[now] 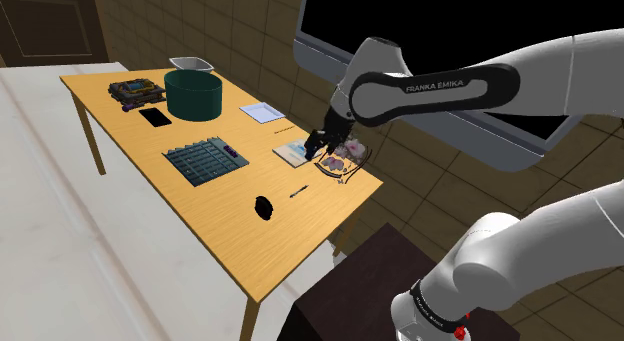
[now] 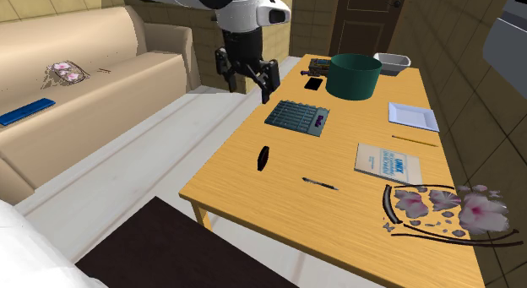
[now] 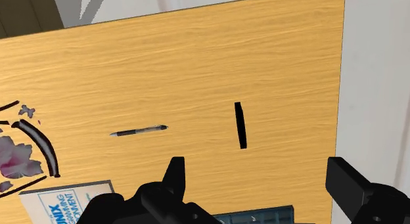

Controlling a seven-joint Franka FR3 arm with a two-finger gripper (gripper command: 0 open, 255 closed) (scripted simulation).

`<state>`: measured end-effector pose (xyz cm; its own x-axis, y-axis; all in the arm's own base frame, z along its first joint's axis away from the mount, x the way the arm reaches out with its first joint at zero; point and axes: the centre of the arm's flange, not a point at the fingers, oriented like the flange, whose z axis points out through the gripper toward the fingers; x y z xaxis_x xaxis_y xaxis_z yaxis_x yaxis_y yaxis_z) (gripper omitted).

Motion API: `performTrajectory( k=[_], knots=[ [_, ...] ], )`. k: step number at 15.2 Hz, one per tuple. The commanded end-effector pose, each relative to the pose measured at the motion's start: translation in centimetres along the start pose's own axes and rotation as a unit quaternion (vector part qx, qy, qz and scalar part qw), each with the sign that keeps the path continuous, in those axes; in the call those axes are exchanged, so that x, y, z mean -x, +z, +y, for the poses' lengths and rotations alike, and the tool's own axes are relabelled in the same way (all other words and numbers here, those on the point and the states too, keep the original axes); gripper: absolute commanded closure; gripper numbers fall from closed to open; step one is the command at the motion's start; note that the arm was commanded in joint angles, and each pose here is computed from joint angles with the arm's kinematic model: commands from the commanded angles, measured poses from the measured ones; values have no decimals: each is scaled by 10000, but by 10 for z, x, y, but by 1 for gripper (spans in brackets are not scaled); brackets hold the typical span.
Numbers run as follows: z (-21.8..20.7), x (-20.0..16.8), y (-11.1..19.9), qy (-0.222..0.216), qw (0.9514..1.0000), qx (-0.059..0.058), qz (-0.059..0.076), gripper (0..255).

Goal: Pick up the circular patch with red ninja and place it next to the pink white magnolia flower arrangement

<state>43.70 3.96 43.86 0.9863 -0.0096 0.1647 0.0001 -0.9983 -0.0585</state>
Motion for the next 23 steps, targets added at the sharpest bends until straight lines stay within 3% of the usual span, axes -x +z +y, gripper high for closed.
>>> performTrajectory(
  k=[1, 23],
  knots=[
    [-2, -6, 26, -55, 10000, -1, -13, 0],
    [-24, -87, 296, -619, 9978, -1, -239, 0]
  ],
)
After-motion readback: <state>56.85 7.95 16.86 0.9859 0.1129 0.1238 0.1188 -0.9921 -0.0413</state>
